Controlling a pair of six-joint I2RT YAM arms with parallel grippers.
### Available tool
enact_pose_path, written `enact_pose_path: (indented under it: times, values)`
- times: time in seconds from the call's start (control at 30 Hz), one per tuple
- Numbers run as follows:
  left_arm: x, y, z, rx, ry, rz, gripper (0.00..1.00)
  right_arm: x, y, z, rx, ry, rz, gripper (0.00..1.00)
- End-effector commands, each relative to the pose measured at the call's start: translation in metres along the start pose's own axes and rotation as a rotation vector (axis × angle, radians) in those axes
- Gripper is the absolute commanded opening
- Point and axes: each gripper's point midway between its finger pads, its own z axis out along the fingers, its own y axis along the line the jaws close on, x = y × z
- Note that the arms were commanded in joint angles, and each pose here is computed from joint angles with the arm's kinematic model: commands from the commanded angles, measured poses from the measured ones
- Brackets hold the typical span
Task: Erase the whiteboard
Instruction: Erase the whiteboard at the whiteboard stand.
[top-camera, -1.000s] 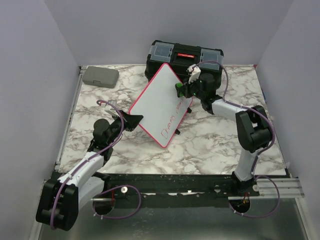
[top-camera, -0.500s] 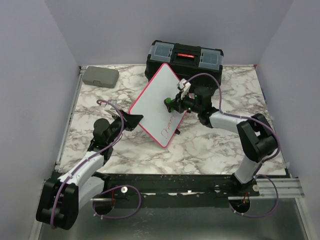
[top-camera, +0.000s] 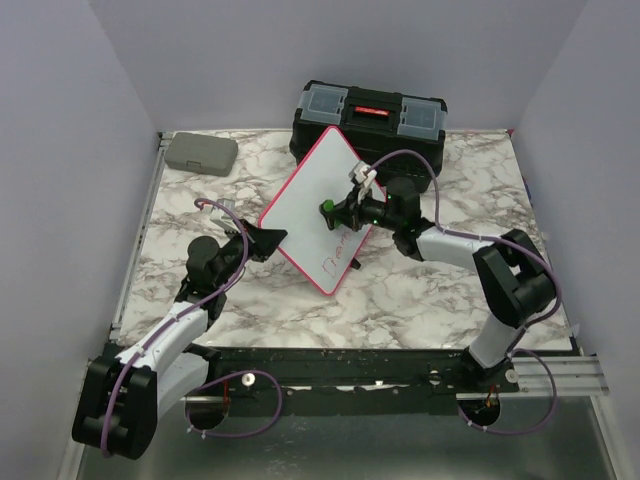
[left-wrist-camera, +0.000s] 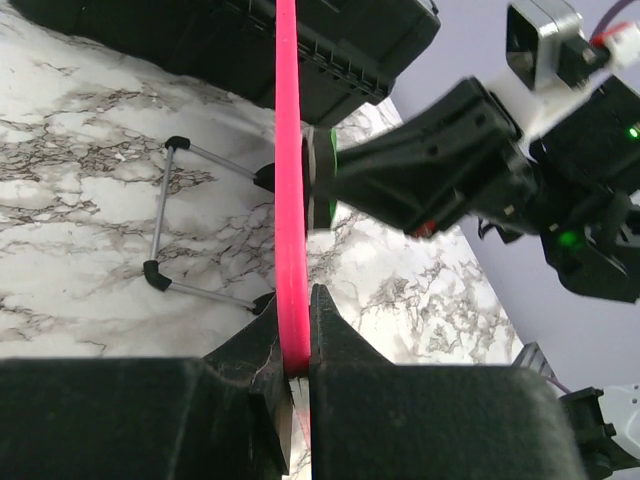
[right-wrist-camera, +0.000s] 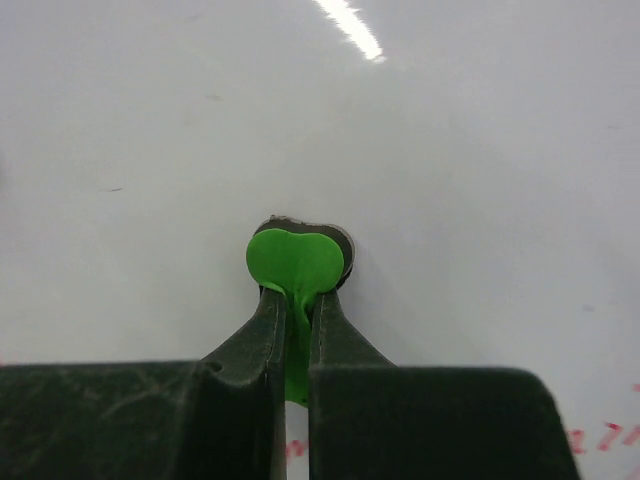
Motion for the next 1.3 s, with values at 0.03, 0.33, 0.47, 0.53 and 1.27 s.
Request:
enact_pose_path:
  times: [0.03,0.33,0.47,0.53,1.27]
  values:
    - [0.011,-0.026,-0.004,0.113,0.086,0.021,0.0,-0.025,-0.067,0.002,0.177,-0.074,-0.053,0.01]
    - [0.011,-0.025,-0.002,0.109,0.084,0.014,0.0,-0.005,-0.003,0.011,-0.032,-0.017,-0.106,0.01]
    - [0.012,-0.024,-0.001,0.107,0.083,0.01,0.0,0.01,0.048,0.005,-0.127,0.008,-0.164,0.01]
    - [0.011,-0.024,-0.001,0.108,0.08,0.007,0.0,0.011,0.065,0.0,-0.16,0.01,-0.181,0.01]
    - [0.011,-0.026,-0.001,0.117,0.077,0.003,0.0,0.057,0.069,-0.032,-0.19,0.079,-0.363,0.01]
